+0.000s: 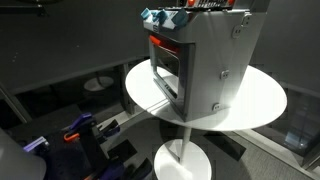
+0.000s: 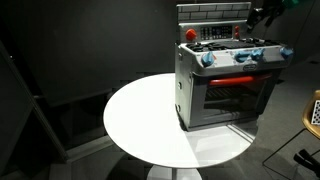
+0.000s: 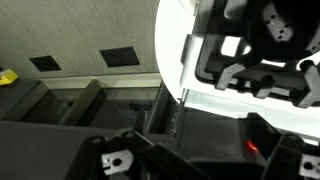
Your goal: Push the bottom orange button on the right side of the stove
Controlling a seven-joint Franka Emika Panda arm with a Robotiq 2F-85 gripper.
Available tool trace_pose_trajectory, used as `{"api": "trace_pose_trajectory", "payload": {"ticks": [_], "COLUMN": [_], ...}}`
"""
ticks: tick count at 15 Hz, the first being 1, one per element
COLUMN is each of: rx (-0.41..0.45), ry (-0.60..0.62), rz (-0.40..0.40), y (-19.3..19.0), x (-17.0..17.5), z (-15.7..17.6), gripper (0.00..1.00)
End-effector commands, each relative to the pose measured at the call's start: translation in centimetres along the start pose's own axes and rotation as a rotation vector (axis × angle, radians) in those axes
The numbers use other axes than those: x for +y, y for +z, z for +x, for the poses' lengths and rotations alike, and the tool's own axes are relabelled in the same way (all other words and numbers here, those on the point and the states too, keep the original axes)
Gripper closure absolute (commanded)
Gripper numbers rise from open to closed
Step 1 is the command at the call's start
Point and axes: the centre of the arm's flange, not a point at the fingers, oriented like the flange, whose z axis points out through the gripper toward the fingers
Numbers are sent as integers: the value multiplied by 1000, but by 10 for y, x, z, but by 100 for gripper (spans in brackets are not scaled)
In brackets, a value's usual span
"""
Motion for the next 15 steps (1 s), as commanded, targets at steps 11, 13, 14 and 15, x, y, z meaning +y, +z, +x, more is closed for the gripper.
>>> {"api": "trace_pose_trajectory", "payload": {"ticks": [11, 13, 14, 15], "rx": [7, 10, 11, 13], "ry": [3, 2, 2, 1], "rz": [2, 1, 2, 3], "y": [15, 16, 16, 16], "x": [-16, -17, -18, -19], "z": [18, 20, 21, 22], "gripper": [0, 0, 0, 0]}}
